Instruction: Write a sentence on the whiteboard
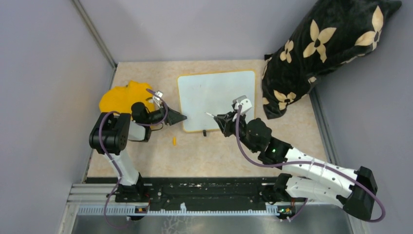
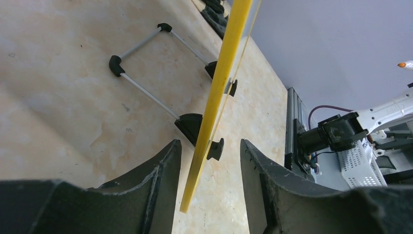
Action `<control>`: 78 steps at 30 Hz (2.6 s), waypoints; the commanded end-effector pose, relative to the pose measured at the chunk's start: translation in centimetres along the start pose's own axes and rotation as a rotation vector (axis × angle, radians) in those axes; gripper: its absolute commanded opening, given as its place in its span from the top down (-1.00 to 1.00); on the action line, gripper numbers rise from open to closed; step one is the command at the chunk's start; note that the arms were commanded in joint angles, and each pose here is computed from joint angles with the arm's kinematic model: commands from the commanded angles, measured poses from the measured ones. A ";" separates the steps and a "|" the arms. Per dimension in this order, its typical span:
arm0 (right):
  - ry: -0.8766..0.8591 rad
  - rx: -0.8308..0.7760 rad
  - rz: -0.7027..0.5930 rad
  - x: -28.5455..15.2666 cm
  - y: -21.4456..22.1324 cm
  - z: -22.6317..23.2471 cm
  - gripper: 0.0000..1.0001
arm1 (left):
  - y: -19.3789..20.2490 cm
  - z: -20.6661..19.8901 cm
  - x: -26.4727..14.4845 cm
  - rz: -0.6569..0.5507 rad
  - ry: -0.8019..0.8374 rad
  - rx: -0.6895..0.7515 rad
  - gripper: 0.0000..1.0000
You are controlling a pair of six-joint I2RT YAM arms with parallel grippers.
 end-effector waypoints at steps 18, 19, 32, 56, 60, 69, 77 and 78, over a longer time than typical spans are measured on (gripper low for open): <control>-0.055 0.047 -0.080 1.1 -2.5 1.1 1.00 | 1.3 0.7 0.9 0.049 0.063 0.064 0.11; -0.056 0.045 -0.080 1.1 -2.5 1.1 1.00 | 1.1 0.6 0.9 0.048 0.071 0.071 0.09; -0.052 0.028 -0.070 0.8 -2.5 1.0 1.00 | -1.1 0.4 0.1 -0.004 0.147 0.175 0.04; -0.046 0.013 -0.051 1.2 -2.1 1.0 1.00 | -0.9 0.9 0.4 -0.011 0.193 0.270 0.22; -0.045 0.019 -0.047 1.3 -1.9 1.0 1.00 | -0.7 0.9 0.6 -0.009 0.190 0.271 0.13; -0.045 0.025 -0.040 1.6 -1.7 1.1 1.00 | -0.2 1.0 1.0 0.018 0.188 0.271 0.35; -0.031 0.023 -0.036 2.3 -1.6 1.2 1.00 | -0.3 0.9 1.0 0.012 0.192 0.278 0.70; -0.021 0.022 -0.035 2.4 -1.6 1.2 1.00 | -0.2 0.9 1.0 0.013 0.192 0.276 0.72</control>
Point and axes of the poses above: each gripper's point midway between its finger pads, its own x axis out along the fingers, its own z axis along the line the jaws close on, y = z × x, the point moved 9 cm from there along -x, back along the fingers, and after that the axes turned 5 degrees about -x, right-handed, at the moved point
